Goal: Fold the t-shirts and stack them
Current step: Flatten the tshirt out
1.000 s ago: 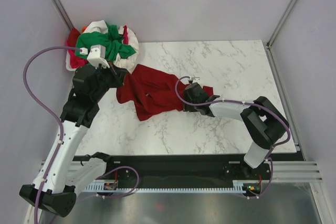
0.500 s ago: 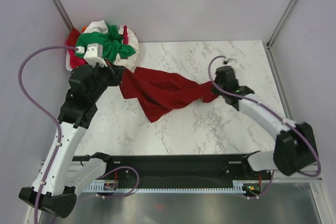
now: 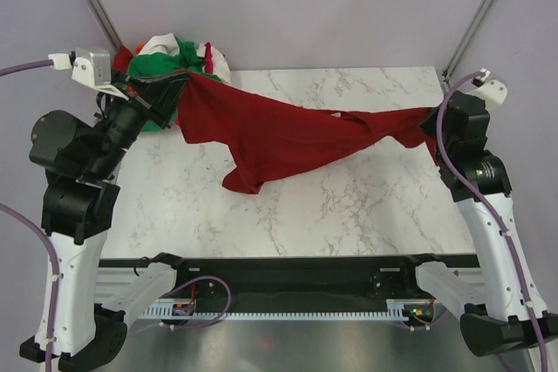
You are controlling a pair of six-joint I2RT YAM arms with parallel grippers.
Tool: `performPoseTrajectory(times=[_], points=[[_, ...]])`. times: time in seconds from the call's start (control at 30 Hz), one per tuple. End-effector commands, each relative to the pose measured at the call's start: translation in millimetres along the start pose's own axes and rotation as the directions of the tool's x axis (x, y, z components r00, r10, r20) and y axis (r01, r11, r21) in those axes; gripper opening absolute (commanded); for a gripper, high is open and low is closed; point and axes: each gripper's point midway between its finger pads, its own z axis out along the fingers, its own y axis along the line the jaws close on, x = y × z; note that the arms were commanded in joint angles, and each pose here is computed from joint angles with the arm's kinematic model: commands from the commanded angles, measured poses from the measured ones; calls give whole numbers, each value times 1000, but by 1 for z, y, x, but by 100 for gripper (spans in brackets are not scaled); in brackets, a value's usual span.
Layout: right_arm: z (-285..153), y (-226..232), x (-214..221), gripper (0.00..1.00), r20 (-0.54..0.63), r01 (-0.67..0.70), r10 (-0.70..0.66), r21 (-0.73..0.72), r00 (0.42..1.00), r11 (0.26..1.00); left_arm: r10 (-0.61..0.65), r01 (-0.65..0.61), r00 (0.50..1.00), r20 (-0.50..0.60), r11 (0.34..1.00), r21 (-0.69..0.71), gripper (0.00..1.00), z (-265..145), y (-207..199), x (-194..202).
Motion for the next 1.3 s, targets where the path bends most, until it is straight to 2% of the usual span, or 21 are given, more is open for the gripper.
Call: performPoseTrajectory(times=[0.0, 0.1, 0.13, 0.23, 0.27, 0.37, 0.4, 0.5, 0.53, 0.57, 0.63, 0.77, 0.8, 0.87, 0.9, 0.93, 0.97, 1.0, 1.17, 1.23, 1.27], points=[[-29, -20, -35, 0, 105, -35, 28, 68, 994, 997, 73, -86, 995, 75, 980, 180, 2, -16, -41, -36], [-29, -49, -30, 1, 150, -63, 33, 201, 988, 977, 39, -39, 999, 8, 956, 290, 2, -5, -56, -22], [-22, -60, -11, 7, 117, -45, 16, 246, 993, 968, 21, -11, 999, -28, 950, 313, 2, 1, -57, -13], [-3, -83, 41, 86, 12, -23, 20, 315, 1000, 949, -50, 117, 979, -200, 933, 342, 2, 23, -59, 49], [1, -87, 53, 98, -9, -29, 34, 327, 999, 945, -68, 170, 954, -291, 924, 341, 2, 28, -59, 88], [8, -99, 73, 98, -62, -6, 30, 356, 998, 934, -64, 307, 853, -518, 864, 399, 2, 23, -98, 179], [6, -99, 68, 98, -51, -12, 32, 359, 998, 933, 3, 166, 870, -494, 940, 298, 2, 43, -79, 207], [-5, -96, 46, 98, 8, -42, 42, 348, 999, 937, 1, 217, 764, -645, 942, 258, 2, 39, -91, 289], [-8, -94, 41, 98, 20, -49, 44, 339, 999, 939, -11, 234, 761, -648, 937, 259, 2, 41, -95, 300], [-10, -87, 38, 98, 15, -55, 53, 302, 998, 952, -15, 254, 713, -701, 938, 238, 2, 35, -95, 334], [-12, -71, 33, 98, 8, -58, 58, 212, 998, 975, -4, 314, 683, -730, 905, 288, 2, 25, -119, 356], [-13, -4, 60, 98, -127, -79, 58, -171, 990, 982, 42, 332, 596, -802, 896, 294, 12, 17, -131, 408], [-19, 23, 81, 98, -215, -106, 34, -333, 976, 937, 43, 334, 583, -812, 898, 287, 36, 16, -131, 414], [-25, 44, 105, 98, -305, -161, 20, -443, 952, 882, 43, 313, 572, -819, 911, 267, 66, 13, -123, 423], [-27, 52, 129, 98, -370, -187, -9, -491, 929, 851, 38, 298, 589, -808, 919, 260, 89, 12, -120, 417], [-28, 56, 142, 98, -401, -194, -28, -502, 916, 843, 29, 277, 604, -796, 929, 244, 99, 12, -114, 412], [-30, 58, 154, 98, -421, -188, -52, -509, 906, 840, 16, 255, 611, -792, 943, 216, 100, 8, -104, 411], [-36, 64, 177, 98, -451, -161, -108, -519, 886, 839, -24, 233, 648, -761, 958, 169, 100, 12, -89, 391], [-84, 97, 241, 93, -498, -63, -319, -608, 807, 791, -159, 192, 687, -709, 981, -34, 100, -4, -22, 351], [-91, 98, 257, 89, -495, -12, -355, -595, 793, 804, -189, 150, 696, -693, 982, -117, 100, -17, 6, 337], [-111, 105, 271, 88, -491, 3, -404, -633, 771, 774, -207, 102, 715, -668, 976, -192, 100, -19, 22, 332]])
